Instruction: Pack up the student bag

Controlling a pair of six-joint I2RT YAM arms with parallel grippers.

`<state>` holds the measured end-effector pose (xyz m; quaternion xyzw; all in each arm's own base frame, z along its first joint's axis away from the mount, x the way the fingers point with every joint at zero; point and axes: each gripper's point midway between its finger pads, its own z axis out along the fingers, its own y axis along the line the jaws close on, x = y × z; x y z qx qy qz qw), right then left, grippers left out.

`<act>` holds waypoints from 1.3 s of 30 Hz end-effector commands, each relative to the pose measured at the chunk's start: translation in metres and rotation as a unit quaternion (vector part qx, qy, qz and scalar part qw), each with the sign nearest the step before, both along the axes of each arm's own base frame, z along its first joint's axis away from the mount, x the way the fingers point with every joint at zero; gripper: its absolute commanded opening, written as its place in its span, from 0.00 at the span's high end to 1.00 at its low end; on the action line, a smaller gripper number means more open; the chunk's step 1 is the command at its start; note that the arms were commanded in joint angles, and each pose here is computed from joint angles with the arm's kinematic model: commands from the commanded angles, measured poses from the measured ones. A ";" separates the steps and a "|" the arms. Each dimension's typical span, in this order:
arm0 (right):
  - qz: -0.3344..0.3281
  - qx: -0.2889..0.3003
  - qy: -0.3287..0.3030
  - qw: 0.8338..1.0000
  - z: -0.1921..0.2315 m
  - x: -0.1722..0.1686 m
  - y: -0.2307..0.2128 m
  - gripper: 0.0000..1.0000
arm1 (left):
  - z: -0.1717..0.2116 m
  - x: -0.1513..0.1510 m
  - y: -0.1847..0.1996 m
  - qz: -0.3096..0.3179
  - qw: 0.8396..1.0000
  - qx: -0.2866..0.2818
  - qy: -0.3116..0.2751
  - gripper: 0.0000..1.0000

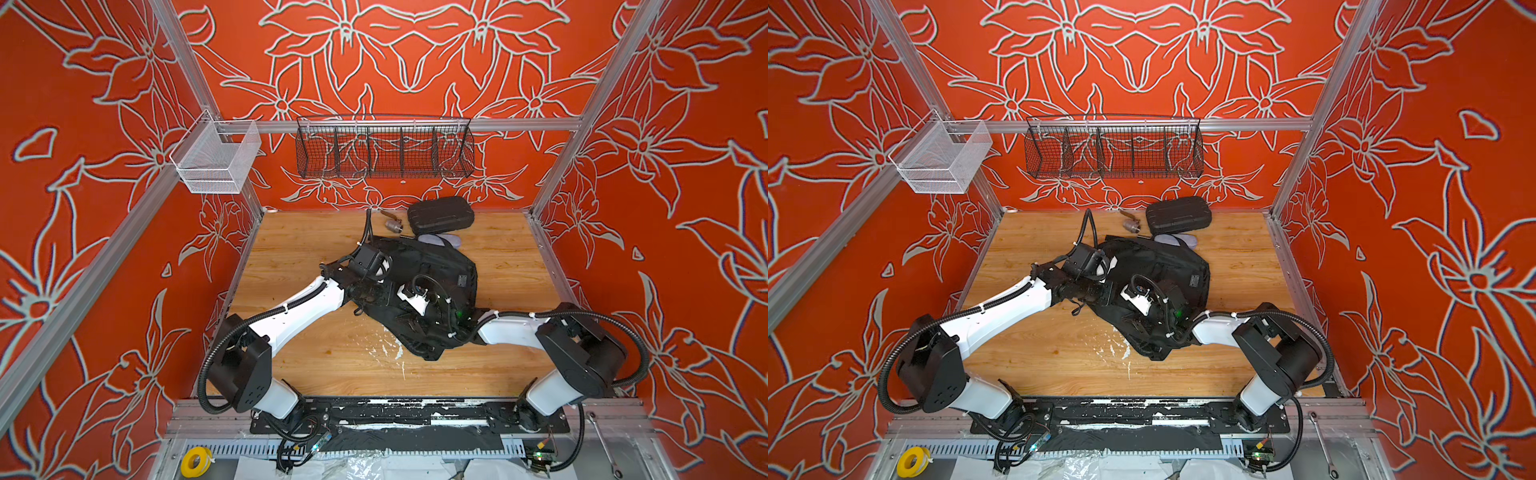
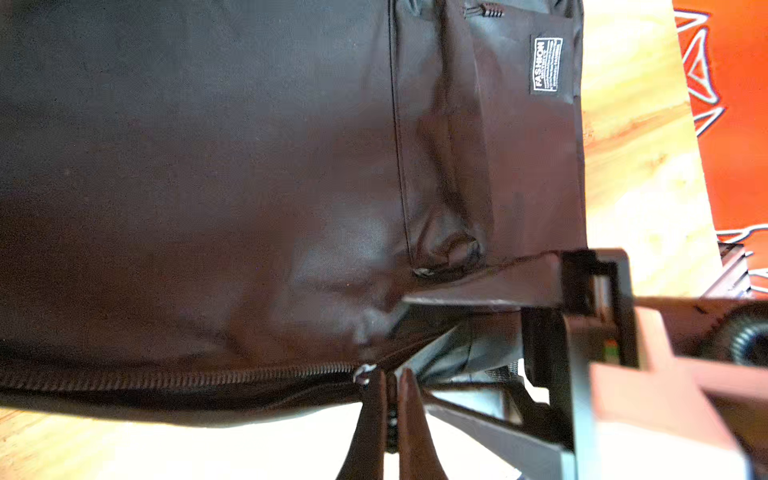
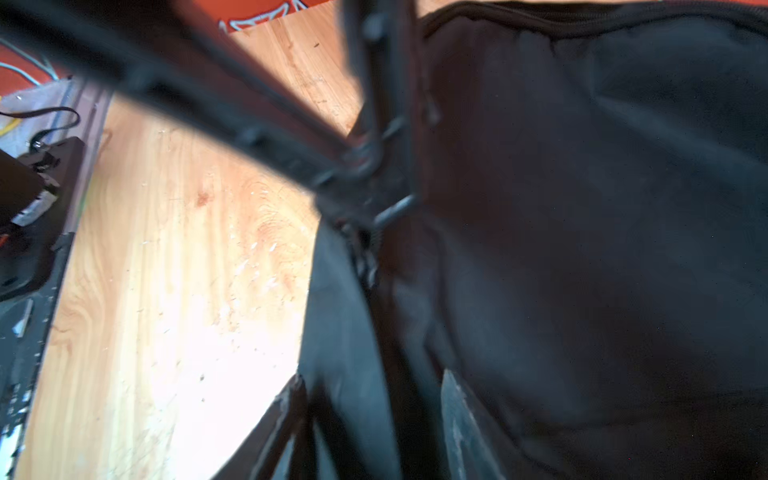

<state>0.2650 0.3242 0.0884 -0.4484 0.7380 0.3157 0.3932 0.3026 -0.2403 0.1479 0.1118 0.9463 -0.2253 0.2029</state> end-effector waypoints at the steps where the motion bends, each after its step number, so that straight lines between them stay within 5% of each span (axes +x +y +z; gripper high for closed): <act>1: 0.036 -0.025 0.031 0.999 -0.009 -0.007 0.006 0.57 | 0.016 0.001 -0.003 -0.001 1.000 -0.019 -0.017 1.00; 8: 0.043 -0.020 0.033 0.998 -0.001 -0.014 0.003 0.93 | 0.014 0.009 0.011 0.012 1.000 -0.001 -0.017 1.00; 11: 0.061 -0.028 0.041 0.997 0.001 -0.024 0.001 1.00 | 0.009 0.020 0.024 0.023 1.000 0.009 -0.014 1.00; 31: 0.062 -0.152 0.097 0.982 -0.017 -0.062 -0.041 1.00 | -0.007 0.083 0.117 0.067 0.993 0.088 -0.031 1.00; 39: 0.090 -0.121 0.075 0.986 -0.003 -0.078 -0.043 1.00 | 0.014 0.086 0.128 0.045 0.994 0.083 -0.064 1.00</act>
